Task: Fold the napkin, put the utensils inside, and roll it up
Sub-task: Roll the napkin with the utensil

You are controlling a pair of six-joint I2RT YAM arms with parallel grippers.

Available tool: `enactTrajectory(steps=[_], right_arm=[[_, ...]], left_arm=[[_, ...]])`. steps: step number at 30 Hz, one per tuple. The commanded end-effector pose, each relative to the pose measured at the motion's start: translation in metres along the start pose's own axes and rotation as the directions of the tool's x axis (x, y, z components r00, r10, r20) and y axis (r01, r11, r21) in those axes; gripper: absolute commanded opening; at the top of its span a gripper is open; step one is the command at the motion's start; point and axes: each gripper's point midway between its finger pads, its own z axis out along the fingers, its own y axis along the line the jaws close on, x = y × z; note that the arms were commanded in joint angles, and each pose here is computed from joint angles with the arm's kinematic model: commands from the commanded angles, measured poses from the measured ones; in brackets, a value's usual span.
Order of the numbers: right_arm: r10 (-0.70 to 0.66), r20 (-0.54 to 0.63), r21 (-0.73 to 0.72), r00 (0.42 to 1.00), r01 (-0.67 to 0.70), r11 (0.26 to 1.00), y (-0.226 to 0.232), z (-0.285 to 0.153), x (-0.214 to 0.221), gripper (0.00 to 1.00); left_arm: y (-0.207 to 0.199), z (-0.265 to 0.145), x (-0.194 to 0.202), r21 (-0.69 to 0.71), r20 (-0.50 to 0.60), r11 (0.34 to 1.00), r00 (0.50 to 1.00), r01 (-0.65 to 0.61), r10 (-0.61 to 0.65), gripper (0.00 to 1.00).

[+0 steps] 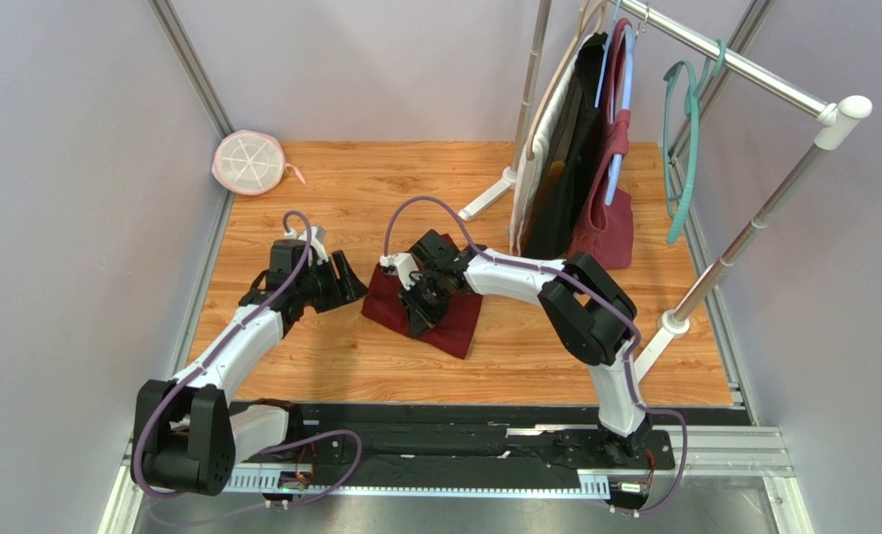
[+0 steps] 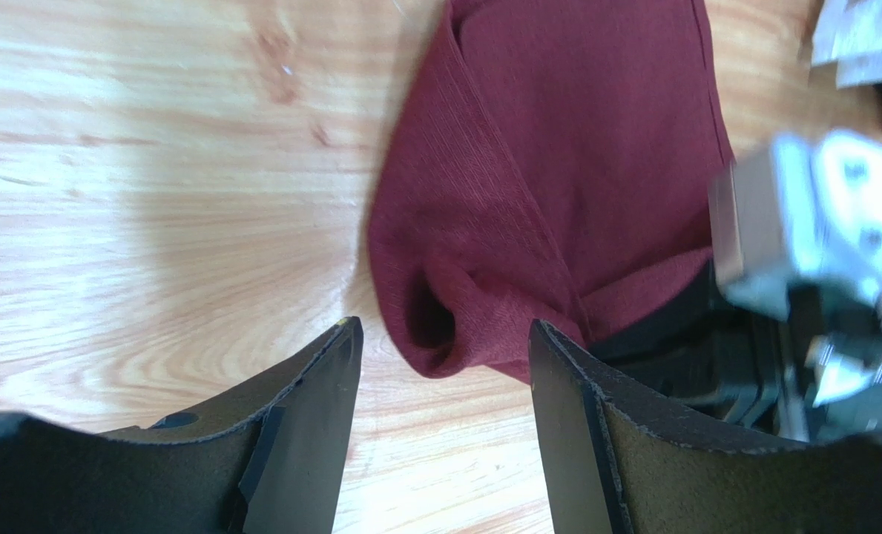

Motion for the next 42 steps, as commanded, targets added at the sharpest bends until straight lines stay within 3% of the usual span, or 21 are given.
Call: enactTrajectory(steps=[1, 11, 16, 21, 24, 26, 27, 29, 32, 36, 42], right_arm=[[0.161, -0.188, -0.150, 0.969, -0.191, 0.970, 0.014, 0.014, 0.040, 0.00], [0.260, -0.232, -0.182, 0.937, -0.305, 0.935, 0.003, 0.025, 0.043, 0.00], [0.289, -0.227, -0.178, 0.930, -0.332, 0.926, -0.006, 0.024, 0.042, 0.00], [0.311, -0.225, -0.177, 0.923, -0.353, 0.919, -0.012, 0.024, 0.041, 0.00], [0.319, -0.224, -0.176, 0.921, -0.360, 0.916, -0.014, 0.025, 0.040, 0.00], [0.329, -0.222, -0.170, 0.918, -0.368, 0.914, -0.017, 0.025, 0.040, 0.00], [0.334, -0.219, -0.170, 0.917, -0.373, 0.912, -0.018, 0.025, 0.039, 0.00], [0.337, -0.208, -0.173, 0.918, -0.374, 0.911, -0.019, 0.022, 0.036, 0.00], [0.329, -0.178, -0.181, 0.927, -0.359, 0.915, -0.016, 0.011, 0.027, 0.11], [0.307, -0.112, -0.169, 0.945, -0.322, 0.931, -0.013, -0.011, 0.010, 0.42], [0.234, 0.056, -0.073, 0.971, -0.230, 0.971, -0.010, -0.056, -0.026, 0.51]], left_arm=[[-0.019, 0.009, -0.006, 0.115, 0.040, 0.993, 0.999, -0.027, 0.023, 0.65], [-0.023, 0.022, -0.004, 0.121, 0.036, 0.990, 0.997, -0.067, 0.063, 0.64], [-0.011, 0.030, 0.005, 0.042, -0.024, 0.998, 0.998, -0.056, 0.057, 0.56], [-0.017, 0.036, 0.012, 0.078, -0.052, 0.996, 0.998, -0.042, 0.046, 0.50], [-0.019, 0.039, 0.019, 0.101, -0.084, 0.995, 0.996, -0.026, 0.035, 0.42], [-0.017, 0.041, 0.024, 0.092, -0.107, 0.996, 0.994, -0.021, 0.031, 0.25], [-0.014, 0.042, 0.026, 0.080, -0.123, 0.997, 0.992, -0.016, 0.026, 0.09], [-0.009, 0.043, 0.027, 0.048, -0.131, 0.999, 0.991, -0.016, 0.022, 0.00], [0.003, 0.043, 0.025, -0.033, -0.143, 0.999, 0.990, -0.021, 0.016, 0.00], [0.010, 0.045, 0.024, -0.083, -0.172, 0.996, 0.985, -0.034, 0.019, 0.00], [0.015, 0.048, 0.021, -0.121, -0.207, 0.991, 0.978, -0.051, 0.025, 0.00]])
